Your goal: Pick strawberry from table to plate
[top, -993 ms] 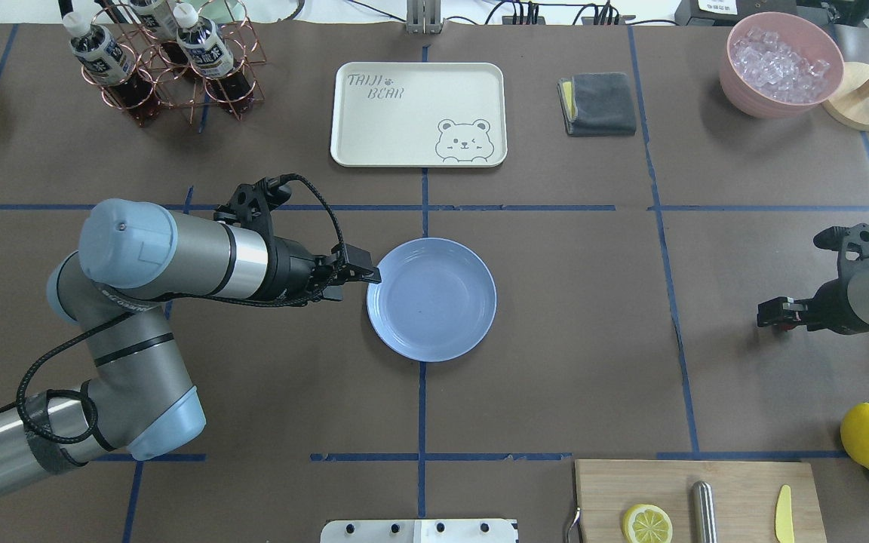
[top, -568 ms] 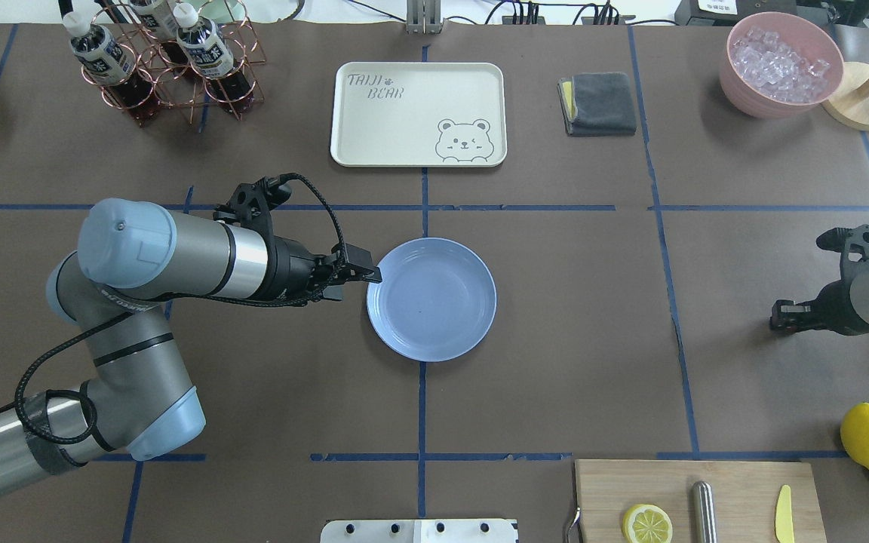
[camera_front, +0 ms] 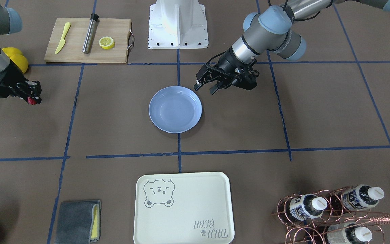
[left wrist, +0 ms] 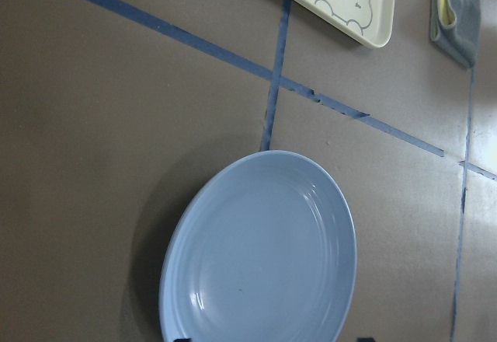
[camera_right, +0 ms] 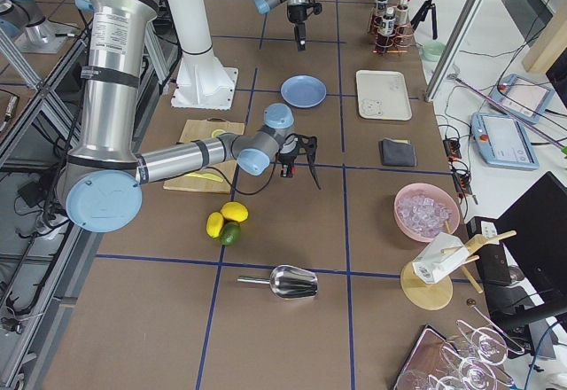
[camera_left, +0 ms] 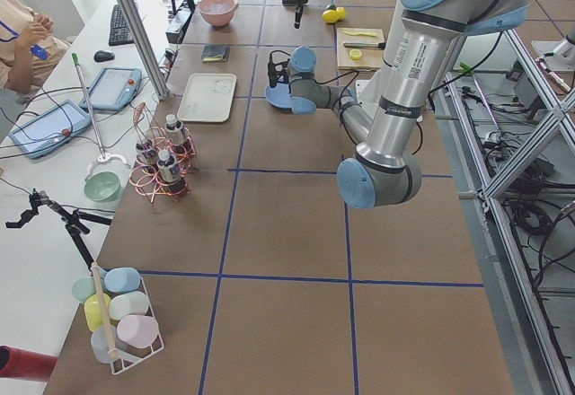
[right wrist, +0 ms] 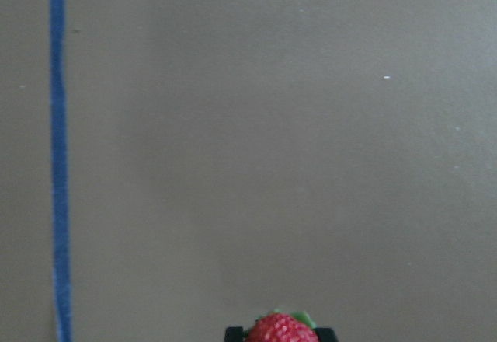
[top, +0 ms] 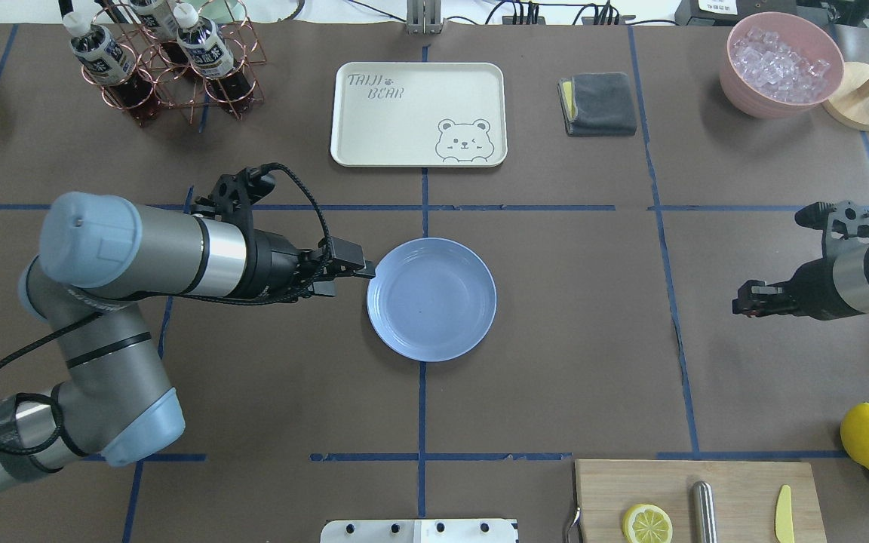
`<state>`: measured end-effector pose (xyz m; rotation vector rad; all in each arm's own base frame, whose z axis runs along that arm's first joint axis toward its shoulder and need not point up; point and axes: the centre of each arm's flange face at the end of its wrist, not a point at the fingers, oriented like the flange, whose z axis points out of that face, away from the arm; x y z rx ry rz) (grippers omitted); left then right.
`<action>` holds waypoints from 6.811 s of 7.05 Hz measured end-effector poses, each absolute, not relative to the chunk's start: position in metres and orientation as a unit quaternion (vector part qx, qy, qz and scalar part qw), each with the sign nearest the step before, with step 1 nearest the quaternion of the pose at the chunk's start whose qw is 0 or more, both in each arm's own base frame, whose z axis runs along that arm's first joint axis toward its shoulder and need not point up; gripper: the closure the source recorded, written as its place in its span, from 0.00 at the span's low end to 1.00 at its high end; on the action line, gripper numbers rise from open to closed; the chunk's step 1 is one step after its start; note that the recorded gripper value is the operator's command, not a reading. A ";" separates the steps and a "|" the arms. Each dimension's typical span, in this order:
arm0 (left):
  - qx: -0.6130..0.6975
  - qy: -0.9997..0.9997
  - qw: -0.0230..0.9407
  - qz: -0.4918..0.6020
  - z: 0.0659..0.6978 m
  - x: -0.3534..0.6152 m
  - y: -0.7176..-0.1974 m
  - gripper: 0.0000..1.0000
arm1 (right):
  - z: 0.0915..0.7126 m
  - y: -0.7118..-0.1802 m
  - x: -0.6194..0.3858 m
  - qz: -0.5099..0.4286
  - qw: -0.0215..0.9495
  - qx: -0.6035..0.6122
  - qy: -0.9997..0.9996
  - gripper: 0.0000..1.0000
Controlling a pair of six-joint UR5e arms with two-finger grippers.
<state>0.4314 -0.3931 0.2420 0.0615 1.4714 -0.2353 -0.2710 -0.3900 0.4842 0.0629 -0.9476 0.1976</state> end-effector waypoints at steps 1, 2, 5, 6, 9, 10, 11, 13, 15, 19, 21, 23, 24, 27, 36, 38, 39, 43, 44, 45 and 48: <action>0.037 0.669 0.734 -0.108 0.249 0.398 -0.397 0.23 | 0.441 -0.399 -0.300 0.128 0.864 0.015 -0.488 1.00; 0.061 0.660 0.742 -0.100 0.268 0.357 -0.412 0.23 | 0.400 -0.404 -0.330 0.151 0.845 0.000 -0.514 1.00; 0.173 0.579 0.796 -0.027 0.370 0.214 -0.423 0.23 | 0.259 -0.397 -0.439 0.202 0.821 -0.031 -0.533 1.00; 0.210 0.543 0.813 -0.005 0.402 0.171 -0.418 0.23 | 0.226 -0.392 -0.474 0.216 0.821 -0.031 -0.528 1.00; 0.257 0.490 0.832 0.037 0.454 0.079 -0.404 0.21 | 0.199 -0.400 -0.574 0.250 0.832 -0.017 -0.496 1.00; 0.259 0.489 0.832 0.034 0.457 0.068 -0.402 0.20 | 0.202 -0.401 -0.589 0.254 0.836 -0.010 -0.486 1.00; 0.260 0.488 0.833 0.032 0.459 0.064 -0.401 0.20 | 0.207 -0.403 -0.600 0.257 0.841 -0.007 -0.477 1.00; 0.261 0.488 0.832 0.032 0.458 0.063 -0.401 0.19 | 0.218 -0.406 -0.616 0.257 0.849 -0.008 -0.461 1.00; 0.263 0.489 0.831 0.032 0.456 0.062 -0.401 0.19 | 0.227 -0.402 -0.623 0.254 0.855 -0.010 -0.451 1.00; 0.264 0.489 0.831 0.033 0.455 0.063 -0.403 0.19 | 0.230 -0.403 -0.628 0.254 0.859 -0.011 -0.444 0.00; 0.263 0.489 0.831 0.032 0.456 0.063 -0.403 0.19 | 0.222 -0.402 -0.627 0.253 0.857 -0.010 -0.449 0.00; 0.262 0.489 0.831 0.032 0.457 0.063 -0.403 0.19 | 0.200 -0.406 -0.615 0.253 0.848 -0.006 -0.466 0.00; 0.262 0.489 0.831 0.032 0.457 0.063 -0.402 0.19 | 0.185 -0.408 -0.596 0.256 0.844 -0.005 -0.472 0.00; 0.260 0.488 0.833 0.031 0.460 0.063 -0.402 0.19 | 0.186 -0.401 -0.464 0.263 0.837 -0.023 -0.479 0.00; 0.264 0.389 0.872 0.136 0.549 0.017 -0.422 0.19 | 0.516 -0.425 0.007 0.039 0.911 0.050 -0.408 0.00; 0.178 0.409 0.888 0.113 0.544 0.010 -0.417 0.00 | 0.565 -0.413 0.043 -0.030 0.919 0.051 -0.390 0.00; 0.145 0.417 0.891 0.101 0.545 0.008 -0.407 0.00 | 0.579 -0.407 0.060 -0.062 0.919 0.043 -0.386 0.00; 0.161 0.405 0.886 0.157 0.549 -0.006 -0.385 0.00 | 0.581 -0.401 0.072 -0.082 0.917 0.032 -0.389 0.00; 0.165 0.402 0.887 0.156 0.549 -0.010 -0.386 0.00 | 0.583 -0.399 0.072 -0.079 0.917 0.029 -0.390 0.00; 0.165 0.401 0.888 0.153 0.548 -0.011 -0.388 0.00 | 0.586 -0.397 0.072 -0.074 0.917 0.024 -0.391 0.00; 0.158 0.403 0.891 0.136 0.549 -0.014 -0.385 0.00 | 0.587 -0.395 0.068 -0.042 0.909 0.009 -0.414 0.00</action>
